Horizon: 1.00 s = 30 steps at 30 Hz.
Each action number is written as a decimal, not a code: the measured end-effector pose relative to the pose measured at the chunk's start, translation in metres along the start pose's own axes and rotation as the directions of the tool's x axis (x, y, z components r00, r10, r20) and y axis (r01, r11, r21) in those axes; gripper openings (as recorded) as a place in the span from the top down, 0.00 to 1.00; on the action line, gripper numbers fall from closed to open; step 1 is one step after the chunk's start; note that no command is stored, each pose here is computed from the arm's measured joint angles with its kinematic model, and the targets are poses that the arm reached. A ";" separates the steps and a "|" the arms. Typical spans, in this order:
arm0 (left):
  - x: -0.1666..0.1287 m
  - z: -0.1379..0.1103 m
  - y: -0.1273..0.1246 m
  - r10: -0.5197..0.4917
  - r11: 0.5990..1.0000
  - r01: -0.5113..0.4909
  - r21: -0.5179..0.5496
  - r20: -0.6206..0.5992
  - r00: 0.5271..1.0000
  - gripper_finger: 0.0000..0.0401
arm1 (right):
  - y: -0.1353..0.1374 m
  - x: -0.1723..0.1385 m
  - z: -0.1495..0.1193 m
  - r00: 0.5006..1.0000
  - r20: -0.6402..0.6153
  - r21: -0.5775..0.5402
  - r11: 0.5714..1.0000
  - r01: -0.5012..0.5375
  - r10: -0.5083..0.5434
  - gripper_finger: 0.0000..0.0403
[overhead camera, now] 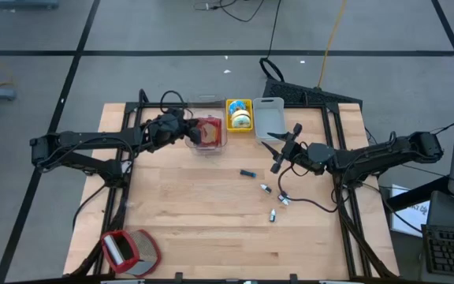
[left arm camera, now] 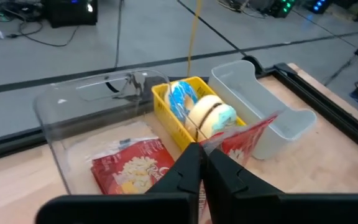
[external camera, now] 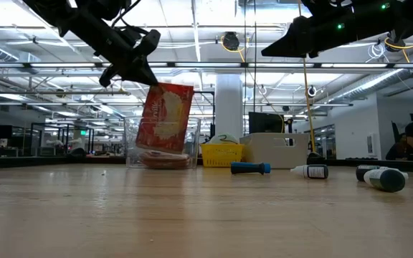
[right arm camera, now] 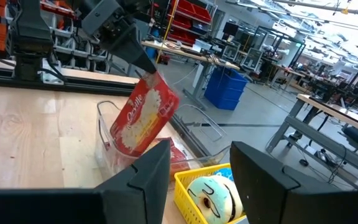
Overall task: Pick & Place Food Item
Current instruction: Stack the red popcorn bag on top of the other red popcorn bags in the clear bin, then put the violet food coloring bottle into the grey bin
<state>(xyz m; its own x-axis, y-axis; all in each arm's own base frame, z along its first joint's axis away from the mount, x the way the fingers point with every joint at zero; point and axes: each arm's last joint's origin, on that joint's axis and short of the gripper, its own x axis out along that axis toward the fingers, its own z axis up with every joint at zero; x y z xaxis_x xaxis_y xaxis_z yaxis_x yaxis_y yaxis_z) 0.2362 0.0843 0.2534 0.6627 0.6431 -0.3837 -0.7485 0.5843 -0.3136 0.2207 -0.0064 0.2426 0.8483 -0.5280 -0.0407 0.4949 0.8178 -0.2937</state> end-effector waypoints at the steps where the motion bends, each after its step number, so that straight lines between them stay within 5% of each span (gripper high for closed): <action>1: 0.000 0.000 0.000 0.009 1.000 -0.009 -0.003 0.005 1.000 0.94 | 0.000 0.000 0.000 1.000 0.000 0.003 1.000 0.000 0.000 0.61; 17: 0.001 0.019 -0.001 -0.012 0.994 -0.002 0.113 0.129 0.992 0.44 | 0.000 0.000 0.000 1.000 -0.001 0.022 1.000 -0.001 0.001 0.61; 21: -0.006 0.031 -0.017 -0.134 0.975 0.109 0.193 0.119 0.984 0.39 | 0.004 -0.002 0.000 1.000 -0.008 0.013 1.000 -0.021 0.021 0.61; 30: -0.051 0.043 -0.069 -0.328 0.866 0.311 0.392 -0.025 0.944 0.37 | 0.036 -0.026 0.004 0.982 -0.008 -0.005 0.982 -0.186 0.186 0.61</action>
<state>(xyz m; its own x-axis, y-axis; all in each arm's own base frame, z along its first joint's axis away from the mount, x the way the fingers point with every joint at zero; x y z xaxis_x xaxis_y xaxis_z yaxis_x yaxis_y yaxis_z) 0.2546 0.0326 0.3325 0.8709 0.4034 -0.2807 -0.4330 0.9000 -0.0500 0.2169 0.0379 0.2370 0.9242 -0.3681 -0.1019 0.3272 0.9006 -0.2862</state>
